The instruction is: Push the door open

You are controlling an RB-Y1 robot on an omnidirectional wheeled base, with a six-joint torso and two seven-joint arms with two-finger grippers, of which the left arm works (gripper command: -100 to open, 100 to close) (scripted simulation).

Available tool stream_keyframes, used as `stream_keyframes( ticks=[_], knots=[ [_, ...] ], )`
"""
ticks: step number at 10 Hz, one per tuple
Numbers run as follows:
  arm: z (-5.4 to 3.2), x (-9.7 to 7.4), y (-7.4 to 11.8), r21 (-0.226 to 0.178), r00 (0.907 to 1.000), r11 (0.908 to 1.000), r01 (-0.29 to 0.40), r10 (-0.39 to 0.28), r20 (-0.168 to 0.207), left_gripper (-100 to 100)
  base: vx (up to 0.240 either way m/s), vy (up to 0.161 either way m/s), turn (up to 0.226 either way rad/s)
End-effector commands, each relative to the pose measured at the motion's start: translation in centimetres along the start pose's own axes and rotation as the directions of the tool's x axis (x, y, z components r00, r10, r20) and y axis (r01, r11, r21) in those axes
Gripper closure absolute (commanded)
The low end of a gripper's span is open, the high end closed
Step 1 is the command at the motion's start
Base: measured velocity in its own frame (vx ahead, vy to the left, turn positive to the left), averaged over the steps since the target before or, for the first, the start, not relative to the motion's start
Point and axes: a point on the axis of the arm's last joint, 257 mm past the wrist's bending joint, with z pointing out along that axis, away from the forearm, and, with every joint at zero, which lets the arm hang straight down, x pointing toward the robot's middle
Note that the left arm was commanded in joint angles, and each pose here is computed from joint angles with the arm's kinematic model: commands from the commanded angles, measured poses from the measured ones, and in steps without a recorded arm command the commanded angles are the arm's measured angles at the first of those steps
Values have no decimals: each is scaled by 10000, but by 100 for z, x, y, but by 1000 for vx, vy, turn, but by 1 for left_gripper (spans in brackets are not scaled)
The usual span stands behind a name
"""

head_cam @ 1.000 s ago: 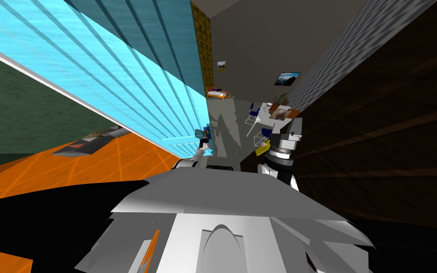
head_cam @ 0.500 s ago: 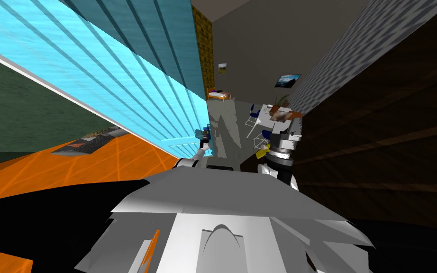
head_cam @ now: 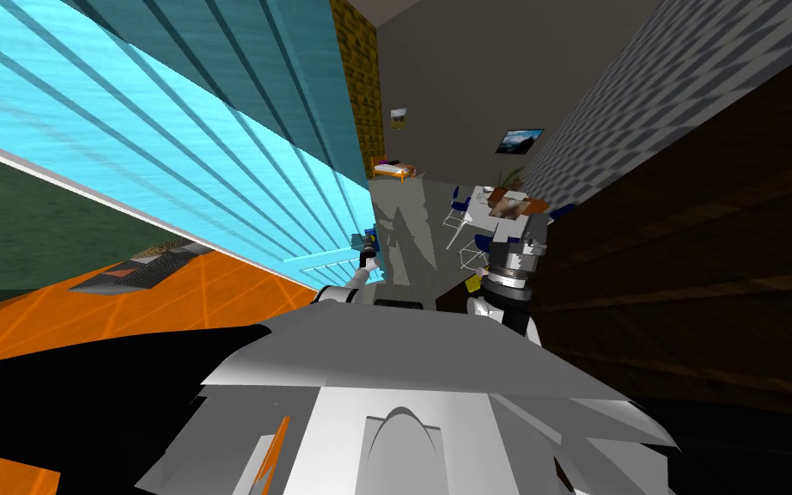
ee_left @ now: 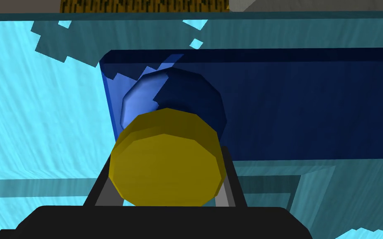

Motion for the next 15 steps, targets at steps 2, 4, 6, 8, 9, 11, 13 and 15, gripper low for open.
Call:
stream_keyframes(
  ticks=[2, 4, 6, 8, 9, 11, 13, 15],
  knots=[
    [52, -277, -34, 80, 9977, 9999, -134, 128, 659, 100, 73, 9, -84],
    [66, -440, -45, 97, 9927, 9999, -131, 118, 1204, 100, 132, -12, -86],
    [59, -517, -40, 73, 9880, 9999, -89, 77, 1542, 100, 129, 13, -43],
    [42, -565, -24, 23, 9829, 10000, -19, 15, 1843, 100, 67, 18, -40],
    [30, -577, -13, -10, 9803, 10000, 26, -23, 1973, 100, 86, 14, -63],
    [-27, -574, 40, -164, 9716, 9996, 222, -177, 2361, 100, 113, 4, -56],
    [-3, -891, 25, -92, 9598, 9999, -70, 93, 2806, 100, 80, 24, -3],
    [-3, -891, 25, -92, 9598, 9999, -70, 93, 2806, 100, 121, 22, 5]
  ],
)
